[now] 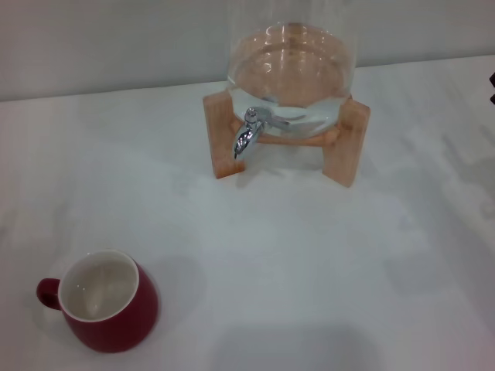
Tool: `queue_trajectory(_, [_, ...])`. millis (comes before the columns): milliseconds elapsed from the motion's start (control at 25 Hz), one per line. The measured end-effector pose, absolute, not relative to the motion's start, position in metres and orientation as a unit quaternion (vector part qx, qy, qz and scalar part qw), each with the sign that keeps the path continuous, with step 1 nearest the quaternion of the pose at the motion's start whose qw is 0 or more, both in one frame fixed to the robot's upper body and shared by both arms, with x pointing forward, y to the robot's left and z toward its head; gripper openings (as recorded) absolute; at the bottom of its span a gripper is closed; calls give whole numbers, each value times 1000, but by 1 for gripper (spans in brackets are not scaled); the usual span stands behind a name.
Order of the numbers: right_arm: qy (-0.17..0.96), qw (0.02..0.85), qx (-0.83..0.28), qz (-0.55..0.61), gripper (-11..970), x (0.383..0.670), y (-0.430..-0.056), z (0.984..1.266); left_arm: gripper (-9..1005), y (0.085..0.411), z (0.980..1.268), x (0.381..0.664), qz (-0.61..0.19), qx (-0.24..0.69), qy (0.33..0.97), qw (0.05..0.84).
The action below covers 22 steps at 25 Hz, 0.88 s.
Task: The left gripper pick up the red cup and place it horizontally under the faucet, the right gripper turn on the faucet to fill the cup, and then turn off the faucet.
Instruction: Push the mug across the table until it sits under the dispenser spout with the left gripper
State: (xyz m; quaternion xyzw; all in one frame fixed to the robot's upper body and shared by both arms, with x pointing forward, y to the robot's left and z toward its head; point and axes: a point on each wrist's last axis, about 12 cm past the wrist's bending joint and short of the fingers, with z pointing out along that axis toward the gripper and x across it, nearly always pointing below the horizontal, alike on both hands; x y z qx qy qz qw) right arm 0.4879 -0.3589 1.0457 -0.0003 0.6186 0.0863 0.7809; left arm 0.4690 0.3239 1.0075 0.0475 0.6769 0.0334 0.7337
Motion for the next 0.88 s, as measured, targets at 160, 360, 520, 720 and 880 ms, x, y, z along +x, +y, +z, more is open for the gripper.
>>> queue_trajectory(160, [621, 779, 0, 86, 791, 488, -359, 1045, 881, 323, 1005, 460, 30, 51, 678, 732])
queue_trajectory(360, [626, 775, 0, 84, 791, 487, -360, 1043, 881, 320, 1000, 451, 23, 59, 684, 726])
queue_trajectory(520, [627, 775, 0, 84, 792, 488, -360, 1043, 881, 317, 997, 443, 15, 64, 689, 722])
queue_trajectory(720, [627, 775, 0, 84, 792, 488, -360, 1043, 881, 315, 994, 437, 10, 69, 693, 717])
queue_trajectory(880, [626, 775, -1, 84, 792, 488, -360, 1043, 881, 315, 992, 433, 8, 71, 696, 714])
